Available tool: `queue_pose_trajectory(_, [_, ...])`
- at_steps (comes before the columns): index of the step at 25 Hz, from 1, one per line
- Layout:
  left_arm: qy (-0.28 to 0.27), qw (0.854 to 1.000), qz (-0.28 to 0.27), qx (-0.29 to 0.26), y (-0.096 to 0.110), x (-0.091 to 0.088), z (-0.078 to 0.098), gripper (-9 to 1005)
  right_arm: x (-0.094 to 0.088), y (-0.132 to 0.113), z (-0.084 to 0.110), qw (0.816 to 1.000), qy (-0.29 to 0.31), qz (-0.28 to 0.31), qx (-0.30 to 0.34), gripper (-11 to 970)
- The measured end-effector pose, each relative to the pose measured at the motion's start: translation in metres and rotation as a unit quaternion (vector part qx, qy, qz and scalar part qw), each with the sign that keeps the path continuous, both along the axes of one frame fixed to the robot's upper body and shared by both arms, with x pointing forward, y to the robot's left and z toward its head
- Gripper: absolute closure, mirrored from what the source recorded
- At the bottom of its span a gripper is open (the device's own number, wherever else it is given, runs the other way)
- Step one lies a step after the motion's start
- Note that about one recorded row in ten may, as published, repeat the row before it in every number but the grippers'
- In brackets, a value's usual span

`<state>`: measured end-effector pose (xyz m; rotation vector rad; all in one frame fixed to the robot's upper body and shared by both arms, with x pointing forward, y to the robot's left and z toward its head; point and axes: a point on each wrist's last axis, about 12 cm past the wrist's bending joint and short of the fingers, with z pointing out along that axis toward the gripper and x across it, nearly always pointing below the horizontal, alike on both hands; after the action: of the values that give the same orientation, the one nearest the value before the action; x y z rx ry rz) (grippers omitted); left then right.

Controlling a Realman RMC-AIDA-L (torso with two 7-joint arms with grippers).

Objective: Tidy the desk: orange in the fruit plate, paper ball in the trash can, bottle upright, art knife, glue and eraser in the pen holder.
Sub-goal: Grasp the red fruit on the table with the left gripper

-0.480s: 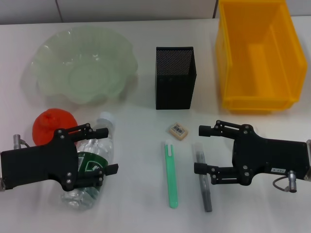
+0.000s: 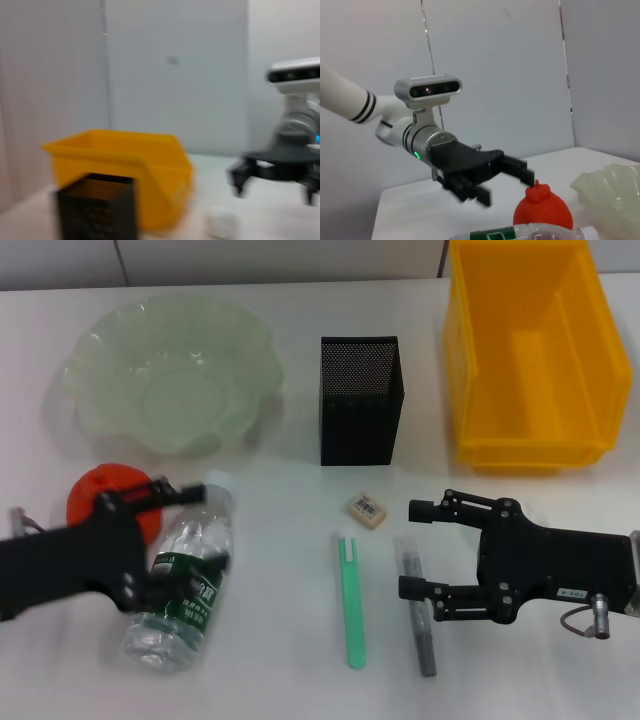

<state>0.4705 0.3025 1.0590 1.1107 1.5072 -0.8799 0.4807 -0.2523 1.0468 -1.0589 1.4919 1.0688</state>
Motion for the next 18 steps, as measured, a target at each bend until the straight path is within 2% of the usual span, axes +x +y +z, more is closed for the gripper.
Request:
queue_pose_trajectory(3, [-0.001,1.0,0.013,-0.004,0.003,0.0,0.0,272,0.0,-0.001,0.0,1.0,0.0,-0.005,0.002,126])
queue_pose_trajectory(4, [-0.005,0.999,0.046,-0.013,0.012,-0.001,0.0,276,-0.001,-0.001,0.0,1.0,0.001,-0.006,0.002,126])
queue_pose_trajectory(5, [-0.015,0.988,0.149,-0.041,0.038,-0.01,-0.001,280,-0.001,-0.001,-0.001,1.0,0.001,-0.007,0.001,126])
queue_pose_trajectory(6, [-0.012,0.979,0.198,-0.047,0.049,-0.015,-0.005,284,0.0,-0.001,-0.002,1.0,0.002,-0.01,0.0,126])
queue_pose_trajectory(12, [0.018,0.966,0.257,-0.028,0.056,-0.019,-0.022,307,0.0,0.0,-0.003,1.0,0.004,-0.012,-0.004,126])
queue_pose_trajectory(18, [0.034,0.963,0.266,-0.02,0.048,-0.018,-0.034,331,0.0,0.0,-0.003,1.0,0.004,-0.013,-0.004,125])
